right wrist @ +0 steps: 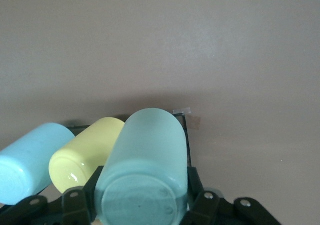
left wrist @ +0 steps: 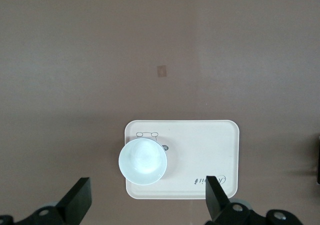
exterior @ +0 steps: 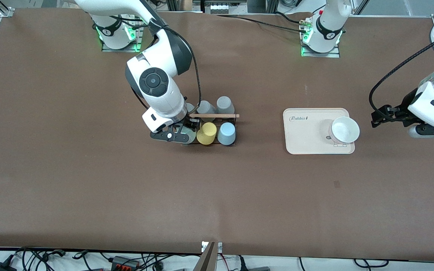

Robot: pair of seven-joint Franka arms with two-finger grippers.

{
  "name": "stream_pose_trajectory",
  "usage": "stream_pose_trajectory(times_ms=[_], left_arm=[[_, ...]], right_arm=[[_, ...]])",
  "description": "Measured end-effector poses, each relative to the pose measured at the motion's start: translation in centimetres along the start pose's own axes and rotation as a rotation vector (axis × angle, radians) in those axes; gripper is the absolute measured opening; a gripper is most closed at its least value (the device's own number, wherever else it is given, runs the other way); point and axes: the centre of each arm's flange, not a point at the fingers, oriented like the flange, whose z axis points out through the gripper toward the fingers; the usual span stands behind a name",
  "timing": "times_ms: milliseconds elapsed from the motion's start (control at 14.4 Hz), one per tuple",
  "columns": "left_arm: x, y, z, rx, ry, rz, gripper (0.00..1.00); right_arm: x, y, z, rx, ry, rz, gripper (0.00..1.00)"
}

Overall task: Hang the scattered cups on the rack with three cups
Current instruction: 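Lower the mint cup onto the rack beside the yellow cup, right gripper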

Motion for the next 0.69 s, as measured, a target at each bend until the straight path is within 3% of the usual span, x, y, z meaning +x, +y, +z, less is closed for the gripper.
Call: stream_pose_trajectory(times_ms=[694], left_arm=[[-1.9,-0.1,-1.9,0.003,-0.040,0.001,1.00]], right_arm=[[-0.4,0.0,2.4,-0.025,-0.029,-0.003,0.68]])
